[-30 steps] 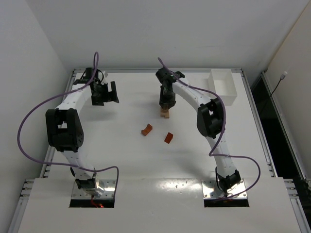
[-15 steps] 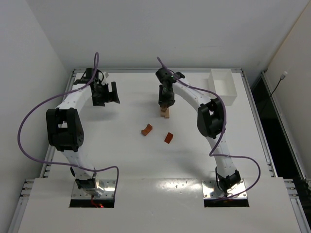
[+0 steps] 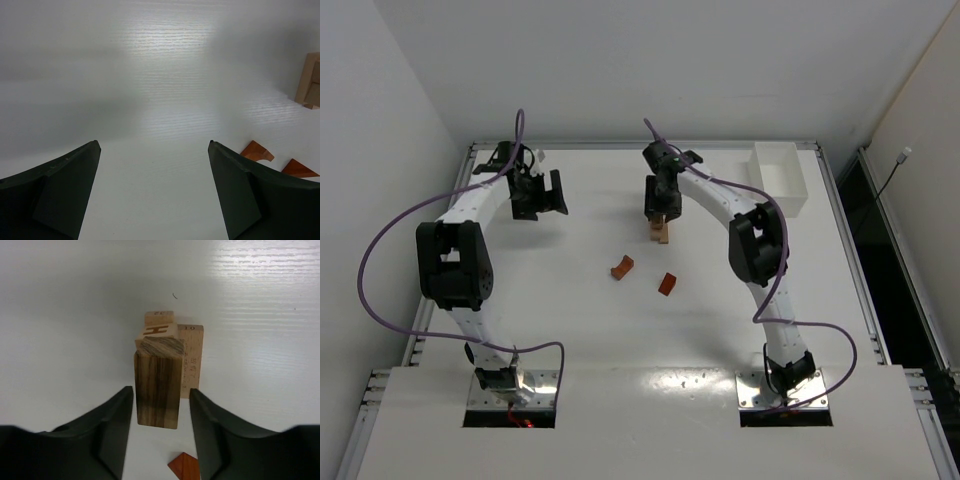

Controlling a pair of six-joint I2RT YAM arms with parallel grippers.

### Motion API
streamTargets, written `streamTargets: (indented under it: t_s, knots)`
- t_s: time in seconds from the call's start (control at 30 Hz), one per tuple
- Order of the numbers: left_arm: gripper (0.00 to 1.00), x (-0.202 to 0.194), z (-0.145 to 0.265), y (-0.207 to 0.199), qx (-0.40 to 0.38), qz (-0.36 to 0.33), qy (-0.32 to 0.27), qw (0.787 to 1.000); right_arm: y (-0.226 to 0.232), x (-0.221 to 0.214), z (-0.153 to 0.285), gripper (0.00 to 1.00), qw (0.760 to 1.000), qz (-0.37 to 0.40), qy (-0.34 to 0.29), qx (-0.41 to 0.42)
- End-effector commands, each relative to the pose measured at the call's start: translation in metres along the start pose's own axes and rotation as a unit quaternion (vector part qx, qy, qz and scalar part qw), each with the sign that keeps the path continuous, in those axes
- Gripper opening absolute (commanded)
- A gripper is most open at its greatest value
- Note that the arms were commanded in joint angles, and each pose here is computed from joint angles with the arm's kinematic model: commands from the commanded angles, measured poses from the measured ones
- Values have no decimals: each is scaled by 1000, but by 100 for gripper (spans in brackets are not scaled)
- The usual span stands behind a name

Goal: Build the wood block tower

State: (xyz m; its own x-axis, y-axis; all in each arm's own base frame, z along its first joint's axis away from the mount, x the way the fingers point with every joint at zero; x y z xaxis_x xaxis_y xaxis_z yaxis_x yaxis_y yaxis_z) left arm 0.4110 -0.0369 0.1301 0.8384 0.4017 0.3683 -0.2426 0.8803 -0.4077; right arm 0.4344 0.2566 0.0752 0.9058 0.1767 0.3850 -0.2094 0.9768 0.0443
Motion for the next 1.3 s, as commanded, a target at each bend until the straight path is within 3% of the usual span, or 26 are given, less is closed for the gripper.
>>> streamTargets:
  t_s: [0.0, 0.07, 0.17, 0.33, 0.43, 0.5, 0.53, 0.57, 0.7, 0.8, 0.9, 1.03, 1.27]
  knots:
    - [87, 7, 2, -5, -9, -2, -5, 1000, 0, 1, 6, 48, 1000, 6, -6, 13]
    - [87, 7, 2, -5, -9, -2, -5, 1000, 0, 1, 6, 61, 1000, 6, -6, 13]
    - [87, 7, 2, -5, -9, -2, -5, 1000, 0, 1, 6, 72, 1000, 10, -6, 13]
    - [87, 13, 8, -6, -9, -24, -18, 1000, 4, 20, 33, 78, 996, 49, -58, 37]
    - [88, -3, 19, -29, -26, -104, -16, 994, 10, 33, 61, 81, 985, 105, -118, 73]
    - [89, -18, 32, -44, -40, -163, -20, 986, 2, 45, 102, 85, 965, 153, -190, 95]
    - [89, -43, 28, -51, -46, -193, 4, 980, -1, 39, 109, 87, 961, 169, -198, 93]
    - [89, -50, 35, -58, -50, -223, -7, 973, -7, 51, 147, 87, 945, 186, -254, 88]
    - [86, -115, 22, -73, -28, -301, 49, 952, -47, 48, 200, 87, 928, 201, -310, 42]
    - [80, -147, 16, -82, -10, -335, 65, 940, -84, 39, 212, 87, 930, 197, -311, -20]
    - [77, -159, 5, -88, 11, -353, 62, 934, -136, 23, 220, 87, 934, 164, -307, -78]
    - [72, -168, -12, -88, 34, -357, 74, 930, -172, 10, 234, 87, 934, 136, -310, -111]
    - [69, -182, -32, -95, 9, -352, 109, 929, -193, -15, 235, 87, 938, 115, -305, -120]
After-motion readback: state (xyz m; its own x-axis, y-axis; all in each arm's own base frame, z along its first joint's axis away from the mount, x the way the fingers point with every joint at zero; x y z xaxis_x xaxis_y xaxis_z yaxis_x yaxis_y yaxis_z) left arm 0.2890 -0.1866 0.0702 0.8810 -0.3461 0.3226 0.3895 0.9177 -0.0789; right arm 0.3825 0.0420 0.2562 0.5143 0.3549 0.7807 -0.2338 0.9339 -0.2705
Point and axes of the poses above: each gripper's point midway between its finger pads, its own z axis back along the fingers, its own y axis along the line the jaws close on, x = y × z, the point moved 3 cm from there along z, back along the fingers, and after that the axes turned 14 degrees about z, right-handed, at the moved point
